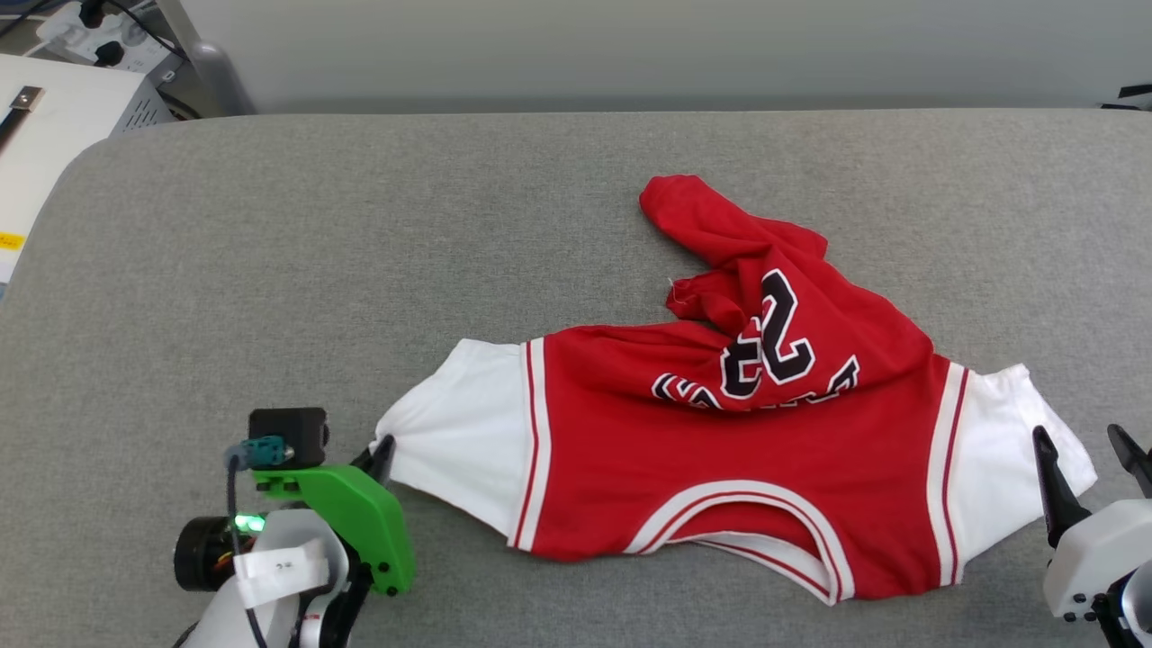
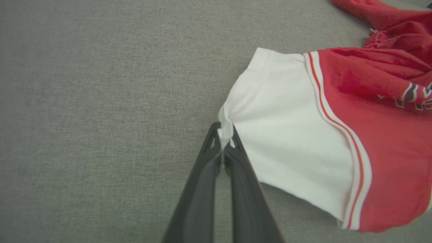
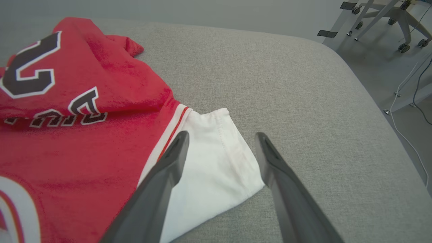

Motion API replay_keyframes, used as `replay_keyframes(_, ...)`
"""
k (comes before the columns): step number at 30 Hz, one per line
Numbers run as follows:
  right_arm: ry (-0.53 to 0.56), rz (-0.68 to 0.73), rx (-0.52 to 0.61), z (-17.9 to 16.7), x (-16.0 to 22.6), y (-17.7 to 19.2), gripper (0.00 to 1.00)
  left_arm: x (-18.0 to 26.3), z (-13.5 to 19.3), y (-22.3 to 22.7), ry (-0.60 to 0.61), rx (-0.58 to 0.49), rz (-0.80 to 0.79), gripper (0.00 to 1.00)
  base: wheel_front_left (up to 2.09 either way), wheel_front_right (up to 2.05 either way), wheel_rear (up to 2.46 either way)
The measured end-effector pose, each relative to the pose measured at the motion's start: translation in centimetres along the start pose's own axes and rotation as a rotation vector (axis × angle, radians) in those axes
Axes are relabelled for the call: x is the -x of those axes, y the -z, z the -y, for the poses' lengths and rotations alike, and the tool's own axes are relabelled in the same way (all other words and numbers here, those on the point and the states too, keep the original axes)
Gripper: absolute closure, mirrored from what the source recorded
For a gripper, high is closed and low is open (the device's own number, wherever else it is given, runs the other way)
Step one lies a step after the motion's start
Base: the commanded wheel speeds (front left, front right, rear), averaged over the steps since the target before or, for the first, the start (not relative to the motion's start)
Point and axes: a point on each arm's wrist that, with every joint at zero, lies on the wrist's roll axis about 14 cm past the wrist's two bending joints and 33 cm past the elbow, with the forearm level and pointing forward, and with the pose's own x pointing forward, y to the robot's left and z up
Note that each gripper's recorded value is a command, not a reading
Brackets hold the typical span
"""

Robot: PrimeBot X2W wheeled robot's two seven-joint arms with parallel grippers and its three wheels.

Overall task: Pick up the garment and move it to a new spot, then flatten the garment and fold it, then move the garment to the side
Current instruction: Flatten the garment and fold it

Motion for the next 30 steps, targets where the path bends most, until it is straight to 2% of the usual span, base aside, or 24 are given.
replay_keyframes(5, -0.024, -0.111, 0.021, -0.1, 0.0, 1.6, 0.0, 1.8, -2.2, -2.2, -0.062, 0.02, 0.079, 1.0, 0.0, 0.0, 0.0)
replay_keyframes(8, -0.041, -0.234, 0.017, -0.2, 0.3, 3.6, 0.0, 3.1, -2.9, -1.9, -0.084, 0.034, 0.071, 1.0, 0.0, 0.0, 0.0)
replay_keyframes(18, -0.058, -0.441, 0.005, -0.4, -0.1, 6.5, 0.0, 4.1, -1.7, -0.2, -0.045, 0.089, 0.01, 1.0, 0.0, 0.0, 0.0)
replay_keyframes(29, -0.095, -0.579, 0.017, -1.6, -1.0, 9.2, 0.0, 4.3, -1.4, 0.4, -0.035, 0.09, -0.016, 1.0, 0.0, 0.0, 0.0)
replay_keyframes(30, -0.097, -0.589, 0.013, -1.7, -1.0, 9.4, 0.09, 4.3, -1.4, 0.4, -0.036, 0.09, -0.017, 1.0, 0.0, 0.0, 0.0)
